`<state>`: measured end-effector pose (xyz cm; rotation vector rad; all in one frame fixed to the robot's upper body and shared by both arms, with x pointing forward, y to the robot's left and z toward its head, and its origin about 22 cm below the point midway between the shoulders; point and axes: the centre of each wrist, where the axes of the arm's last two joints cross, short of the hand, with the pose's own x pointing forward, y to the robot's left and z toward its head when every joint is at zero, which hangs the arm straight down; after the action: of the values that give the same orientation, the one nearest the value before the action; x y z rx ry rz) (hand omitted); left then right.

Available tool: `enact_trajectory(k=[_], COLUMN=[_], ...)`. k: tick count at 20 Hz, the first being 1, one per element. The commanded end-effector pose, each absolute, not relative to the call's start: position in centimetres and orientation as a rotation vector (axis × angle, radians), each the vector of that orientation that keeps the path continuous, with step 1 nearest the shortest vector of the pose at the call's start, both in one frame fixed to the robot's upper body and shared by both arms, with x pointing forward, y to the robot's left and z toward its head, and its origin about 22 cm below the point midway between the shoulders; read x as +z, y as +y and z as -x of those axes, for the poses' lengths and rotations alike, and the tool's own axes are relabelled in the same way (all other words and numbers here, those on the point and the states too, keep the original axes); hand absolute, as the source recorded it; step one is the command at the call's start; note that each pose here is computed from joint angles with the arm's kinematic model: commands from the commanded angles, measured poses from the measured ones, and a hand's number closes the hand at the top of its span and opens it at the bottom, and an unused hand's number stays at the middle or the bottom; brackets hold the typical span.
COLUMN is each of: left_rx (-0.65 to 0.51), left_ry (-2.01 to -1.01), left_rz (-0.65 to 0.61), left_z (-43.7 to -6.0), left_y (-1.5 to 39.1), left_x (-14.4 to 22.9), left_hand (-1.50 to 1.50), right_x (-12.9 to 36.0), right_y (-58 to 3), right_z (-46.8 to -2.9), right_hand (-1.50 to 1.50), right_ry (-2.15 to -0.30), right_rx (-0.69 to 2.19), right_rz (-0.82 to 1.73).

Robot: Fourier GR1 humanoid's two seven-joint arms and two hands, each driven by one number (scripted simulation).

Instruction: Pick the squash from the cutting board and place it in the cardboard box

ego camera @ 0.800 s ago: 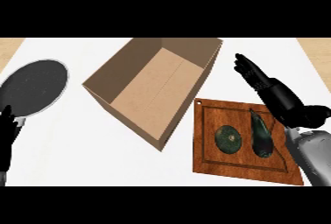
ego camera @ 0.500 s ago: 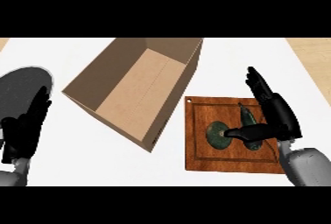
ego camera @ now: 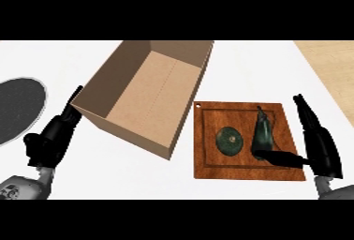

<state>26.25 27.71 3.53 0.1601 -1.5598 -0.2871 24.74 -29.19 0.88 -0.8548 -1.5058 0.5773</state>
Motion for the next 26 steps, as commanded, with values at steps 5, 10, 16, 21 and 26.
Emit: enact_trajectory(k=[5,10,16,21,26], left_rx=[-0.366,-0.385,-0.41,-0.44,-0.457], left_ry=[-1.571,-1.569,-1.572,-1.61,-1.594], left_rz=[-0.059,-0.01,-0.006,0.018,0.04], left_z=[-25.9,-25.8,-26.8,-28.1,-27.9], left_y=[25.0,23.7,22.1,20.5,20.9], left_x=[3.4,3.3,4.7,4.6,4.0], left_hand=[0.0,0.0,0.0,0.0,0.0], right_x=[1.7,4.2,9.3,12.7,12.4], right_y=[-27.2,-22.3,-17.4,-13.5,-10.1], right_z=[-20.4,-17.7,-13.9,-14.4,-16.9], right_hand=[-1.5,-1.5,-1.5,-1.5,-1.5], right_ry=[-1.397,-1.24,-1.081,-1.037,-1.028], right_rx=[0.728,0.772,0.746,0.666,0.675], right_rz=[1.155,1.037,1.004,1.012,1.029])
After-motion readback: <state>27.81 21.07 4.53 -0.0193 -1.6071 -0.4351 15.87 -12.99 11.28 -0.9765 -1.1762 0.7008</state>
